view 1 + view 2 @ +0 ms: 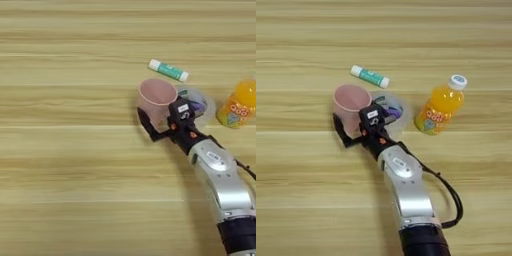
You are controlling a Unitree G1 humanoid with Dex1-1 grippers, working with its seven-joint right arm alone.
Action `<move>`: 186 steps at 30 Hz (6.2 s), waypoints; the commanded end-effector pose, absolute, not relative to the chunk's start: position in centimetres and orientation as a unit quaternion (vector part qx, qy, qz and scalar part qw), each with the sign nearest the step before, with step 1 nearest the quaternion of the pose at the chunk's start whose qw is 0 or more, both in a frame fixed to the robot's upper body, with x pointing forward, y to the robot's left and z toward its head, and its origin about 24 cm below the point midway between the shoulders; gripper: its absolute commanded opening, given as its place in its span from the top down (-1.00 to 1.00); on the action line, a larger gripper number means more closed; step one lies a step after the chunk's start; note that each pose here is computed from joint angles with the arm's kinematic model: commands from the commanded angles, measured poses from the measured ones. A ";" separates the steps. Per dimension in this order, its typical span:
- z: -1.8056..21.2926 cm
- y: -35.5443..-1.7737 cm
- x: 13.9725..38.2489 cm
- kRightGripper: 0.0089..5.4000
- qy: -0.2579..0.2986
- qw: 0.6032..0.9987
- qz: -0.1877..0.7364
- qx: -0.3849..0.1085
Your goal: Move the objects on the table
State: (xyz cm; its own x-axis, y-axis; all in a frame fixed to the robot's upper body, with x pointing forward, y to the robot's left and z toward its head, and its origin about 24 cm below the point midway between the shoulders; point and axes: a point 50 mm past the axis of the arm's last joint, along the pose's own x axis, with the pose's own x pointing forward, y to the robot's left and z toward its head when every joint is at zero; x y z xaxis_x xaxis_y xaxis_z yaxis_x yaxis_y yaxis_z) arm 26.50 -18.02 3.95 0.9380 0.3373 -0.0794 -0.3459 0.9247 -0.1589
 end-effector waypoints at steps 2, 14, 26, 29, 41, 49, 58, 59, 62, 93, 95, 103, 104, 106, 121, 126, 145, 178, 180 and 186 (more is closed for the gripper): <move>6.6 -17.9 28.2 -0.99 -0.034 0.980 0.170 -0.100; 6.1 -17.1 28.5 -0.91 -0.026 0.980 0.182 -0.080; 5.8 -16.4 28.0 -0.45 -0.024 0.976 0.204 -0.070; 5.7 -16.4 28.1 -0.32 -0.022 0.976 0.204 -0.071; 5.6 -15.5 27.7 0.23 -0.024 0.970 0.229 -0.075; 4.9 -14.0 26.9 0.58 -0.003 0.961 0.272 -0.052; 4.5 -13.0 26.0 0.26 0.012 0.953 0.301 -0.039; 4.5 -12.9 25.9 0.20 0.013 0.952 0.304 -0.038; 4.2 -12.7 25.3 0.05 0.022 0.950 0.310 -0.038; 8.6 -16.8 25.1 -0.99 0.045 0.936 0.323 -0.133; 8.5 -16.5 24.9 -0.99 0.055 0.932 0.337 -0.121; 7.5 -15.8 24.0 -0.99 0.111 0.913 0.378 -0.108; 7.2 -15.7 23.9 -0.99 0.124 0.908 0.386 -0.105; 6.9 -15.3 23.5 -0.99 0.139 0.899 0.402 -0.100; 8.0 -12.4 22.1 -0.99 0.162 0.856 0.490 -0.013; 8.4 -11.6 22.3 -0.99 0.147 0.854 0.500 -0.007; 9.6 -8.5 22.7 -0.99 0.114 0.832 0.542 0.008; 14.0 -8.3 25.2 -0.99 -0.129 0.904 0.399 -0.080; 14.5 -8.6 25.6 -0.99 -0.152 0.913 0.369 -0.088; 15.0 -9.4 26.6 -0.99 -0.181 0.927 0.317 -0.088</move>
State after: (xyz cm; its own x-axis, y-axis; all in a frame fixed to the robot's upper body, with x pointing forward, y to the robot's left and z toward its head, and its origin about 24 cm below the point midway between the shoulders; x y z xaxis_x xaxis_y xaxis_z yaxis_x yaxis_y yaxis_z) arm 25.89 -9.45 12.07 0.7498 0.6450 0.1475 -0.6100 0.7603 -0.2235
